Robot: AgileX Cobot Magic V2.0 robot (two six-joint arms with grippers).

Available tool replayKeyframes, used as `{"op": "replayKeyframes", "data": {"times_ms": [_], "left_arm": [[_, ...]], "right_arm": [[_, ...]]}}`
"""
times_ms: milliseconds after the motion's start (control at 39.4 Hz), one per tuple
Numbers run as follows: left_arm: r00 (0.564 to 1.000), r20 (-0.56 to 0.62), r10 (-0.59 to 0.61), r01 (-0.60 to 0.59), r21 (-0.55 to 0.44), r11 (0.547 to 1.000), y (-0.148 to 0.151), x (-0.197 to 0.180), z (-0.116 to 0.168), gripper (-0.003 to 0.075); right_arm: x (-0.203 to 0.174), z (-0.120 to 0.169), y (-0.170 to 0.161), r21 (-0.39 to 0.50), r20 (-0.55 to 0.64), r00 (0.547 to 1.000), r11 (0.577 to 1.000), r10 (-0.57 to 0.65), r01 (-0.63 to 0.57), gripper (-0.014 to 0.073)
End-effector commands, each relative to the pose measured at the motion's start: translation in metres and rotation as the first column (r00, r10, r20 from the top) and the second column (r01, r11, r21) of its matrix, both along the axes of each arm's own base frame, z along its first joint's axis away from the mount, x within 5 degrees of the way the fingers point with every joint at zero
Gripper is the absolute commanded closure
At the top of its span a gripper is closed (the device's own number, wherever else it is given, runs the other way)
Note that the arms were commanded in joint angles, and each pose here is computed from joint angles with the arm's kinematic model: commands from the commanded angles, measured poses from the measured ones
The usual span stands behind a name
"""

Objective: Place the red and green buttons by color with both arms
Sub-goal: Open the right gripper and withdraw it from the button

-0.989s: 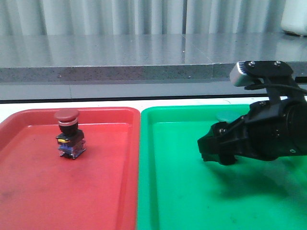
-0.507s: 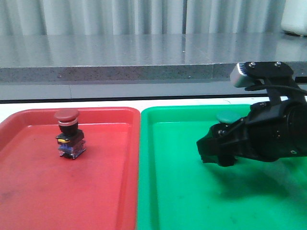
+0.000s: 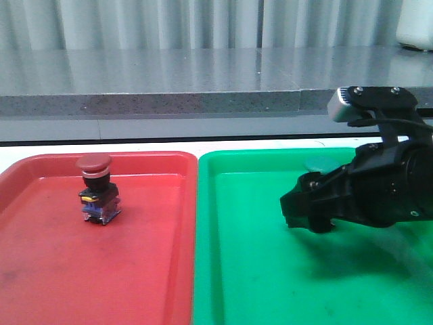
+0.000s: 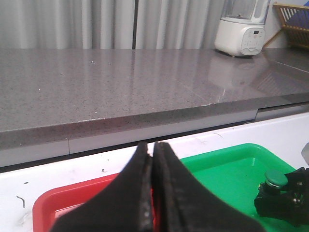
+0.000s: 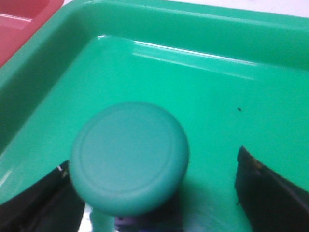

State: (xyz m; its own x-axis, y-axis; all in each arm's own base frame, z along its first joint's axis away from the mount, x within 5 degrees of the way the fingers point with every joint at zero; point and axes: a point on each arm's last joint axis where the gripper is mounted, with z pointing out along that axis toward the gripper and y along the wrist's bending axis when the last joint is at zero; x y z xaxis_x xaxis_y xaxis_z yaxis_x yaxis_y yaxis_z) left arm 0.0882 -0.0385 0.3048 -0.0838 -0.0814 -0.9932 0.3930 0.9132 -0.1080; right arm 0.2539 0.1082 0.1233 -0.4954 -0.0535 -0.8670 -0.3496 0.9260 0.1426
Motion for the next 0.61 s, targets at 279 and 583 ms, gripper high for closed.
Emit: {"op": "replayKeyframes", "data": {"times_ms": [279,583], "left_arm": [[0.995,0.098,-0.015,0.02,-0.047,0.999,-0.001,-0.001,0.017,0.074],[0.995,0.1,-0.015,0.02,-0.047,0.999,-0.001,-0.001,0.017,0.074]], "right_arm": [[-0.022,0.01,-0.011,0.087,0.164,0.986,0.996,-0.028,0.014,-0.0054],[-0.063,0.007,-0.034,0.142,0.247,0.963,0.987,-0.108,0.074,-0.0024]]}}
